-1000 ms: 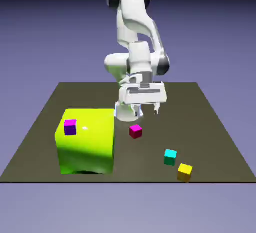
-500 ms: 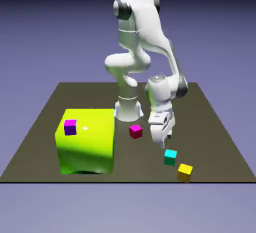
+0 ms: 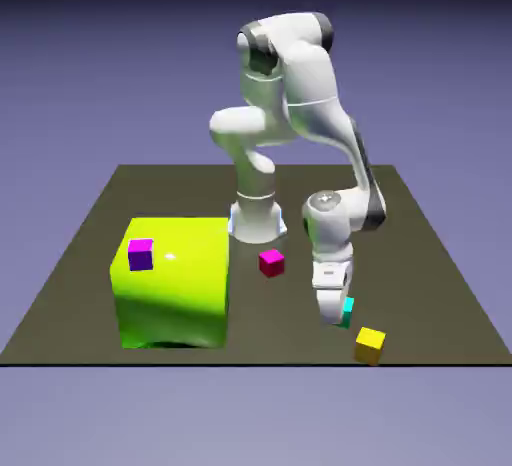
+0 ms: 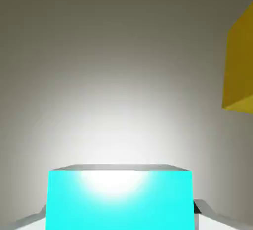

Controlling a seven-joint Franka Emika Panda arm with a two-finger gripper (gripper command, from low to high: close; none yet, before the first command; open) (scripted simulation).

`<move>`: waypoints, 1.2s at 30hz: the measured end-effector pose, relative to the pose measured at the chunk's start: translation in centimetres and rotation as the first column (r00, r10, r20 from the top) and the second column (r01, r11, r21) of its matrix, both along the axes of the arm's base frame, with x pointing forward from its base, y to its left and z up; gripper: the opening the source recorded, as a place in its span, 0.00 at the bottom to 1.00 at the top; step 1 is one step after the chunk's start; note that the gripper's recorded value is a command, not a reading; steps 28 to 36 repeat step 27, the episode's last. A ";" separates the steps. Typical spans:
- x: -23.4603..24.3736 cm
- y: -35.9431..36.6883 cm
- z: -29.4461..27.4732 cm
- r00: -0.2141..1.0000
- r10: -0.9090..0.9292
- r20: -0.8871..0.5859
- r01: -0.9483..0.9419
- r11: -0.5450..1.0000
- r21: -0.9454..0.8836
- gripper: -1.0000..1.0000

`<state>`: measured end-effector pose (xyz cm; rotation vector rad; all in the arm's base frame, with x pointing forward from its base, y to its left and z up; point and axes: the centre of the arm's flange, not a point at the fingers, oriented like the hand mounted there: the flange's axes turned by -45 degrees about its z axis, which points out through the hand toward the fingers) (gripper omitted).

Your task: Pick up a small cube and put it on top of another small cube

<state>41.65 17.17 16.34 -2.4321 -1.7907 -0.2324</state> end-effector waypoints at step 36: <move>9.7 4.7 6.7 0.979 -0.206 0.001 0.206 0.979 0.001 1.00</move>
